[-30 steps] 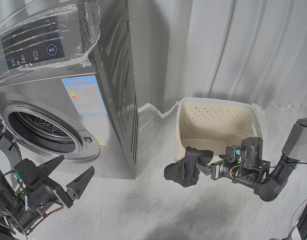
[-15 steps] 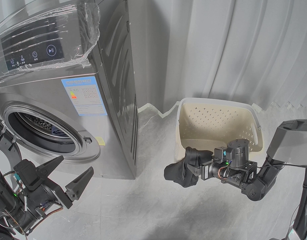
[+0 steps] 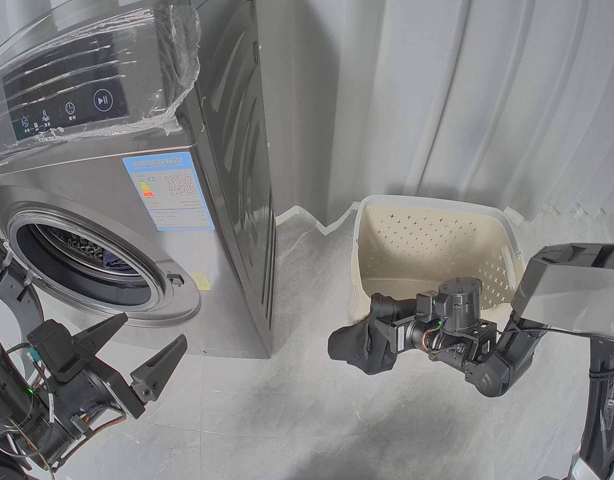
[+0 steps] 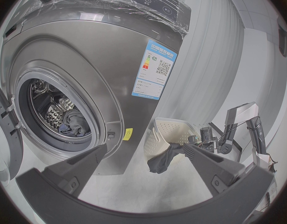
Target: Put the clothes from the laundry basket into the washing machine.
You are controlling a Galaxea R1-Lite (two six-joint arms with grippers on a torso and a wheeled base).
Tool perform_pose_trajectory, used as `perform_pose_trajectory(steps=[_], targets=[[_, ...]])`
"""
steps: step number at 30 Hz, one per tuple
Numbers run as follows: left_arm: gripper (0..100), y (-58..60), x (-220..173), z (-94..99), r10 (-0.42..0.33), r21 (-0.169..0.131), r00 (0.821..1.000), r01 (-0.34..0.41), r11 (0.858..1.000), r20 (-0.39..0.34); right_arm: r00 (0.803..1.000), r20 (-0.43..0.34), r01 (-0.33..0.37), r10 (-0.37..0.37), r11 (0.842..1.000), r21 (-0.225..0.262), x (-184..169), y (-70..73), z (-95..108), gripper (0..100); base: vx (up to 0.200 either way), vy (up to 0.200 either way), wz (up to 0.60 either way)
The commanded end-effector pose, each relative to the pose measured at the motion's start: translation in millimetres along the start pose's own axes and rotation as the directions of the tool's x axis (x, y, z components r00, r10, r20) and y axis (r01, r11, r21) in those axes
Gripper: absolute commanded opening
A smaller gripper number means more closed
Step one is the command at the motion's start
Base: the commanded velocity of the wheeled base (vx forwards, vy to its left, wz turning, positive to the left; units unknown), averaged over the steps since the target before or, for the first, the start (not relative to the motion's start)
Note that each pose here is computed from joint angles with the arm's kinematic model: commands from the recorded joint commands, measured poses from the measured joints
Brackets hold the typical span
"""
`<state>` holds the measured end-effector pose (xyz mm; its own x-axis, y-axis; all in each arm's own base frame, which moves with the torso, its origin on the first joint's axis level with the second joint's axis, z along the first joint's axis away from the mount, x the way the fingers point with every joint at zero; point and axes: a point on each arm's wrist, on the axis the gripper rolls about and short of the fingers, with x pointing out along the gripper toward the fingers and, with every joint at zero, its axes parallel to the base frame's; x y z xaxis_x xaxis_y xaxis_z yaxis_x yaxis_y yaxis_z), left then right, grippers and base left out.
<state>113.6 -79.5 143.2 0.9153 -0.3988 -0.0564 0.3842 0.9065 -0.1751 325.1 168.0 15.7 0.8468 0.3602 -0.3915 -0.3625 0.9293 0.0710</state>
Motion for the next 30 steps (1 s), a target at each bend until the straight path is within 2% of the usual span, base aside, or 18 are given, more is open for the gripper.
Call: perform_pose_trajectory(steps=[1, 6, 14, 22, 25, 26, 27, 30], targets=[[100, 0.0, 0, 0.0, 0.0, 0.0, 1.0, 0.0, 1.0, 0.0, 1.0, -0.003, 0.005, -0.005, 1.0, 0.001, 1, -1.7, -1, 0, 0.0, 0.0, 0.0], [100, 0.1, 0, -0.4, 0.0, -0.001, 1.0, 0.0, 1.0, -0.002, 1.0, 0.004, 0.009, -0.009, 1.0, 0.003, -5, -3.4, 2, 0, 0.0, 0.0, 0.0], [100, 0.0, -3, 0.5, -0.006, -0.016, 1.0, 0.006, 1.0, 0.008, 0.998, 0.067, -0.002, 0.002, 1.0, 0.001, -51, -3.1, 24, 0, 0.0, 0.0, 0.0], [100, -0.3, -5, 0.1, -0.014, -0.018, 1.0, 0.014, 1.0, 0.009, 0.994, 0.104, -0.021, 0.021, 1.0, -0.004, -91, -1.5, 34, 0, 0.0, 0.0, 0.0], [100, -0.1, -5, 0.7, -0.012, -0.017, 1.0, 0.012, 1.0, 0.013, 0.977, 0.209, -0.051, 0.051, 0.999, -0.007, -112, 4.2, 55, 0, 0.0, 0.0, 0.0], [100, -0.2, -6, 0.3, -0.013, -0.018, 1.0, 0.013, 1.0, 0.011, 0.976, 0.213, -0.051, 0.051, 0.999, -0.007, -112, 4.2, 56, 0, 0.0, 0.0, 0.0], [100, -0.3, -5, 0.6, -0.013, -0.018, 1.0, 0.013, 1.0, 0.013, 0.961, 0.268, -0.072, 0.072, 0.997, -0.01, -126, 8.2, 68, 0, 0.0, 0.0, 0.0], [100, -0.1, -6, -0.1, -0.014, -0.016, 1.0, 0.014, 1.0, 0.009, 0.935, 0.337, -0.112, 0.112, 0.994, -0.018, -148, 17.4, 82, 0, 0.0, 0.0, 0.0]])
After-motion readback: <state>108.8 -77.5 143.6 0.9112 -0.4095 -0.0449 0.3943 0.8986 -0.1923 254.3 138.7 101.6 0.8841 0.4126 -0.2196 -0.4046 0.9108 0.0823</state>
